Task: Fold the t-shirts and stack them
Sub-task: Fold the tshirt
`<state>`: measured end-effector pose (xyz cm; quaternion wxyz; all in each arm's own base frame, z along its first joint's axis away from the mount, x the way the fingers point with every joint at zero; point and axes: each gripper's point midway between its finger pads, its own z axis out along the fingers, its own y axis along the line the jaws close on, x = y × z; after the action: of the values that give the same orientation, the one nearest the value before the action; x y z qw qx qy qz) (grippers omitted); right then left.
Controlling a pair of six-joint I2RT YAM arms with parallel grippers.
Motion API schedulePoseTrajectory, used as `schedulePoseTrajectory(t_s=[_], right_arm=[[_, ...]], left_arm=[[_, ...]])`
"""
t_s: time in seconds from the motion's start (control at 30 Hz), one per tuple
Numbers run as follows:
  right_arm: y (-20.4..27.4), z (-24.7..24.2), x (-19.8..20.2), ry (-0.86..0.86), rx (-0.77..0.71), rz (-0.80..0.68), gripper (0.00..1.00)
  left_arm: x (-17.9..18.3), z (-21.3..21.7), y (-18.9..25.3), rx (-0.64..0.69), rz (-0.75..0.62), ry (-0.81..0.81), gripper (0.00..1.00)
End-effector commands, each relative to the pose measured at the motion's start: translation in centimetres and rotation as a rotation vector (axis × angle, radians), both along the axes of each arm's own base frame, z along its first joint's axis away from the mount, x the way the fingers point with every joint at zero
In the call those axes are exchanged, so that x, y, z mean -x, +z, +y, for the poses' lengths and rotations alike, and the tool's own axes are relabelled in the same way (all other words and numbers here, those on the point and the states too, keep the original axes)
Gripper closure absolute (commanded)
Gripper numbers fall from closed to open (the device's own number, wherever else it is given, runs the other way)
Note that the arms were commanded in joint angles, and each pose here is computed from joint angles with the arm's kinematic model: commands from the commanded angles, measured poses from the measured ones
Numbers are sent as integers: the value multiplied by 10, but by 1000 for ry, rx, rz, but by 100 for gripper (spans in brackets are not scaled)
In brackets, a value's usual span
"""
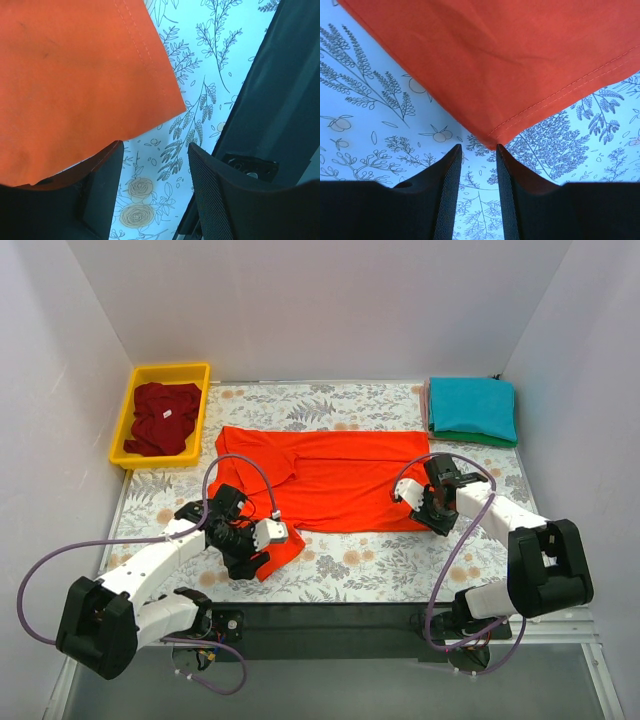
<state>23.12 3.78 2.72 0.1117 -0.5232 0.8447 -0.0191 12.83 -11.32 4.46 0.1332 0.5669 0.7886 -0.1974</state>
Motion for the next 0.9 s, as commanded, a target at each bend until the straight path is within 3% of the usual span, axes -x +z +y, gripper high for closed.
schedulePoseTrajectory(t_s=[0.0,0.3,0.4,0.63,0.87], right_arm=[[-1,-2,-16,11,29,-59,60],[-21,-5,-7,21,48,-14,72],[-23,-6,-5,14,48,-4,85],[-19,-7,-10,3,59,-15,99],[-18,-8,-9,-3,64,-2,99]], left_arm=[[-6,-6,-2,0,-37,-12,46],[1,-7,-10,-23,-56,-25,46],[1,-8,-13,-29,-65,-21,45],[-5,-1,-25,-94,-117,-35,45],[0,-12,3,-15,-152,-122,46]])
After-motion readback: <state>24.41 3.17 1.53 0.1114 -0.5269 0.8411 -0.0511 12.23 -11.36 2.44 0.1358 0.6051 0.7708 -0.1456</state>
